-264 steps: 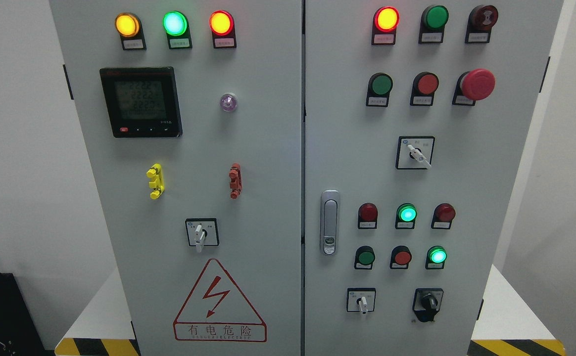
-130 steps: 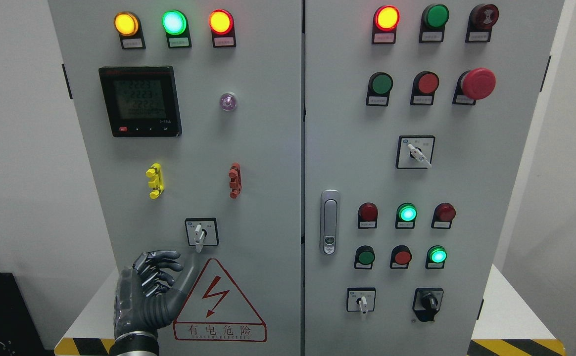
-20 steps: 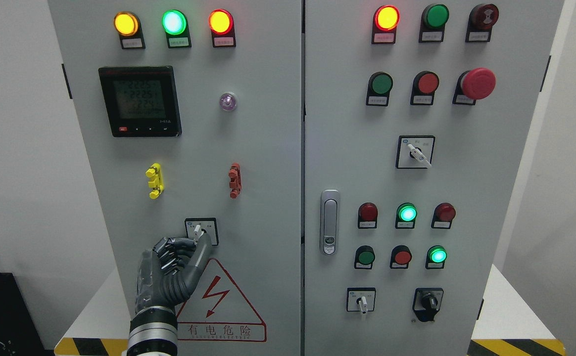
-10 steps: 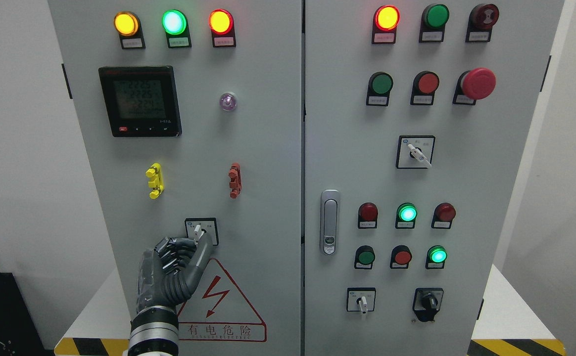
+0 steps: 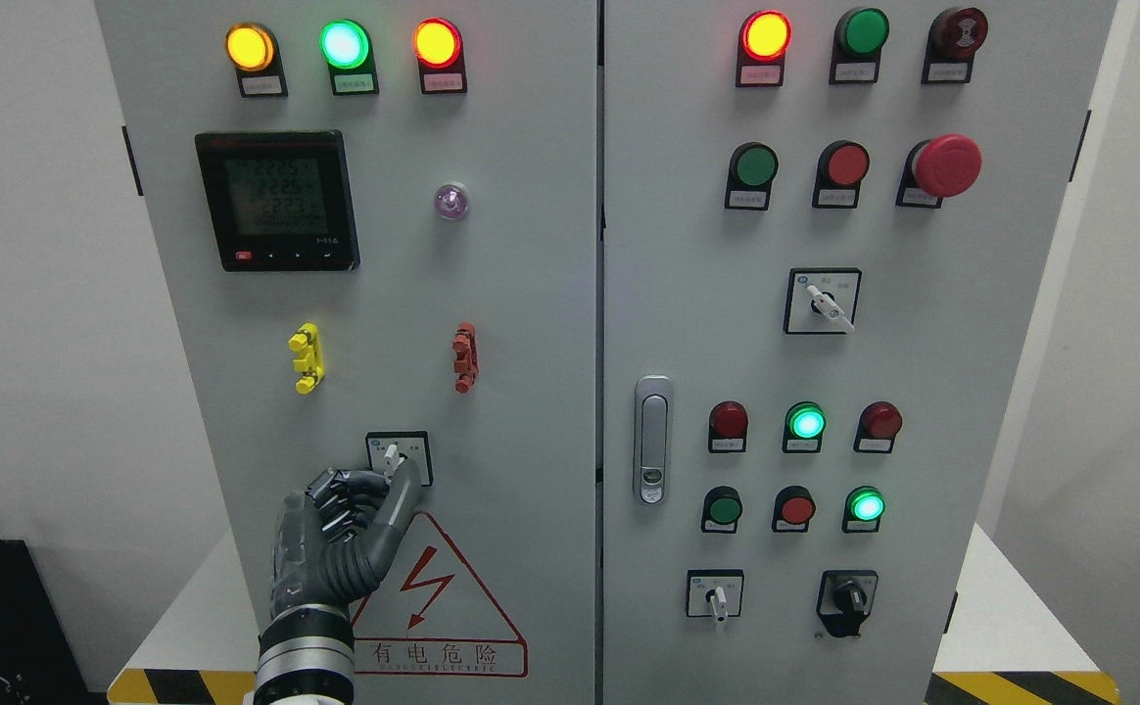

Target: Turn on light switch 1

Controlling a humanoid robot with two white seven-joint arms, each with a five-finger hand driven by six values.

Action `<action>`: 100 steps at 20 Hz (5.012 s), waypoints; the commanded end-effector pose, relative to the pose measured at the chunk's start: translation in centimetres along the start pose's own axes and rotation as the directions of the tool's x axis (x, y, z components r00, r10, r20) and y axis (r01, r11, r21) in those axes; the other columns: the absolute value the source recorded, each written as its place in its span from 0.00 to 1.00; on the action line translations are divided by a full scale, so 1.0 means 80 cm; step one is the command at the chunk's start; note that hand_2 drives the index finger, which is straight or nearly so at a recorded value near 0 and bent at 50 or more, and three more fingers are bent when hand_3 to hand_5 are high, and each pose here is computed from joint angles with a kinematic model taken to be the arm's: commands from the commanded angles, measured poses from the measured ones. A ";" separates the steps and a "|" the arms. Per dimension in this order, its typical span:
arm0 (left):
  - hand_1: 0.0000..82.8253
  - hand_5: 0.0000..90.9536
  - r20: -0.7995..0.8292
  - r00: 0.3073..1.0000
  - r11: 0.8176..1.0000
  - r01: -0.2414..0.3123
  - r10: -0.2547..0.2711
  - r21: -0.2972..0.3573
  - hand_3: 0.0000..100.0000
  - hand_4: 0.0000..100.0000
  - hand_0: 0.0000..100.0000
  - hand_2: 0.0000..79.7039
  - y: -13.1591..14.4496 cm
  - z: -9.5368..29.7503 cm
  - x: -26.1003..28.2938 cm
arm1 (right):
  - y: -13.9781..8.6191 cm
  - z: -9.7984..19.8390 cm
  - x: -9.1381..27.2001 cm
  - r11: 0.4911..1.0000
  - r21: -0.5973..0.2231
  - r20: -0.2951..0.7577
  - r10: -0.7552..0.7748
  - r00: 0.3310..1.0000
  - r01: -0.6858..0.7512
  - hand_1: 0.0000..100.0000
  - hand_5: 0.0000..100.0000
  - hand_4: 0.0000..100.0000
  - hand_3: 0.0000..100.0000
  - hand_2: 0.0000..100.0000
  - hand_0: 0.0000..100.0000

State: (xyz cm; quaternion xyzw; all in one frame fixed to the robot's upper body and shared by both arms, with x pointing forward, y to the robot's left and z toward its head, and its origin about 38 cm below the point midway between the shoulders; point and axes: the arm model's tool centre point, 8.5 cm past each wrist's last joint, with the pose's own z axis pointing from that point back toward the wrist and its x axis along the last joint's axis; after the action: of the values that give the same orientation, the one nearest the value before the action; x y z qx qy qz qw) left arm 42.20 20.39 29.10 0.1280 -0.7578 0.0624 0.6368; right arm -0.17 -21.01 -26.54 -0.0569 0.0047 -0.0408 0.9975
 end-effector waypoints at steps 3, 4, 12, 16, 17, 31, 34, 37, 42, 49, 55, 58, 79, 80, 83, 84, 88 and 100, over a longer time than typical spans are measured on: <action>0.74 0.91 -0.006 1.000 1.000 0.004 -0.004 0.001 0.78 0.87 0.22 0.73 -0.001 -0.001 0.001 | 0.000 0.000 0.000 1.000 0.000 -0.001 0.001 1.000 -0.001 0.00 0.00 0.00 0.00 0.00 0.30; 0.74 0.91 -0.006 1.000 1.000 0.004 -0.004 0.001 0.78 0.87 0.22 0.73 -0.001 -0.001 0.002 | 0.000 0.000 0.000 1.000 0.000 -0.001 -0.001 1.000 0.001 0.00 0.00 0.00 0.00 0.00 0.30; 0.74 0.91 -0.006 1.000 1.000 0.006 -0.006 0.003 0.78 0.87 0.23 0.74 -0.001 -0.003 0.003 | 0.000 0.000 0.000 1.000 0.000 -0.001 0.001 1.000 -0.001 0.00 0.00 0.00 0.00 0.00 0.30; 0.75 0.91 -0.006 1.000 1.000 0.006 -0.006 0.003 0.78 0.87 0.28 0.74 -0.001 -0.003 0.003 | 0.000 0.000 0.000 1.000 0.000 -0.001 0.001 1.000 -0.001 0.00 0.00 0.00 0.00 0.00 0.30; 0.75 0.92 -0.006 1.000 1.000 0.006 -0.006 0.003 0.79 0.87 0.30 0.74 -0.001 -0.003 0.003 | 0.000 0.000 0.000 1.000 0.000 -0.001 0.001 1.000 -0.001 0.00 0.00 0.00 0.00 0.00 0.30; 0.78 0.92 -0.009 1.000 1.000 0.006 -0.006 0.002 0.79 0.87 0.48 0.75 -0.001 -0.003 0.002 | 0.000 0.000 0.000 1.000 0.000 -0.001 -0.001 1.000 0.001 0.00 0.00 0.00 0.00 0.00 0.30; 0.77 0.92 -0.009 1.000 1.000 0.005 -0.005 0.001 0.79 0.87 0.50 0.75 -0.001 -0.003 0.002 | 0.000 0.000 0.000 1.000 0.000 -0.001 -0.001 1.000 0.001 0.00 0.00 0.00 0.00 0.00 0.30; 0.76 0.92 -0.011 1.000 1.000 0.004 -0.004 0.000 0.79 0.87 0.53 0.75 -0.002 -0.003 0.001 | 0.000 0.000 0.000 1.000 0.000 -0.001 0.001 1.000 -0.001 0.00 0.00 0.00 0.00 0.00 0.30; 0.73 0.92 -0.015 1.000 1.000 0.004 -0.004 -0.004 0.80 0.88 0.57 0.76 -0.002 -0.004 -0.001 | 0.000 0.000 0.000 1.000 0.000 -0.001 0.001 1.000 -0.001 0.00 0.00 0.00 0.00 0.00 0.30; 0.68 0.93 -0.018 1.000 1.000 0.005 -0.005 -0.004 0.80 0.88 0.60 0.77 -0.003 -0.005 -0.002 | 0.000 0.000 0.000 1.000 0.000 -0.001 0.001 1.000 -0.001 0.00 0.00 0.00 0.00 0.00 0.30; 0.65 0.93 -0.019 1.000 1.000 0.006 -0.006 -0.005 0.81 0.88 0.62 0.77 -0.004 -0.005 -0.002 | 0.000 0.000 0.000 1.000 0.000 -0.001 -0.001 1.000 0.001 0.00 0.00 0.00 0.00 0.00 0.30; 0.65 0.93 -0.018 1.000 1.000 0.006 -0.006 -0.006 0.81 0.88 0.62 0.78 -0.004 -0.005 -0.001 | 0.000 0.000 0.000 1.000 0.000 -0.001 0.001 1.000 -0.001 0.00 0.00 0.00 0.00 0.00 0.30; 0.59 0.93 -0.018 1.000 1.000 0.005 -0.005 -0.007 0.82 0.88 0.43 0.77 -0.004 -0.006 -0.001 | 0.000 0.000 0.000 1.000 0.000 -0.001 0.001 1.000 -0.001 0.00 0.00 0.00 0.00 0.00 0.30; 0.59 0.93 -0.018 1.000 1.000 0.005 -0.005 -0.006 0.82 0.88 0.39 0.78 -0.004 -0.006 -0.001 | 0.000 0.000 0.000 1.000 0.000 -0.001 -0.001 1.000 0.001 0.00 0.00 0.00 0.00 0.00 0.30; 0.58 0.92 -0.018 1.000 1.000 0.005 -0.005 -0.007 0.82 0.89 0.25 0.78 -0.004 -0.006 -0.001 | 0.000 0.000 0.000 1.000 0.000 -0.001 0.001 1.000 -0.001 0.00 0.00 0.00 0.00 0.00 0.30; 0.56 0.92 -0.018 1.000 1.000 0.005 -0.005 -0.007 0.82 0.89 0.21 0.78 -0.004 -0.006 -0.001 | 0.000 0.000 0.000 1.000 0.000 -0.001 0.001 1.000 -0.001 0.00 0.00 0.00 0.00 0.00 0.30; 0.54 0.92 -0.018 1.000 1.000 0.003 -0.003 -0.008 0.82 0.89 0.12 0.79 -0.004 -0.006 -0.001 | 0.000 0.000 0.000 1.000 0.000 -0.001 0.001 1.000 -0.001 0.00 0.00 0.00 0.00 0.00 0.30; 0.52 0.93 -0.031 0.999 1.000 0.007 -0.008 -0.007 0.82 0.89 0.07 0.79 0.006 0.019 -0.022 | 0.000 0.000 0.000 1.000 0.000 -0.001 0.001 1.000 -0.001 0.00 0.00 0.00 0.00 0.00 0.30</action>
State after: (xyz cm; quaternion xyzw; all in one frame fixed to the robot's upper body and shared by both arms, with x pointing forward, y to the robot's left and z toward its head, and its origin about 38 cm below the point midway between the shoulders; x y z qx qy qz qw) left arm 42.18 20.31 28.15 0.1252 -0.7502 0.0578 0.6467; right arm -0.18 -21.01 -26.54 -0.0569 0.0047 -0.0408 0.9975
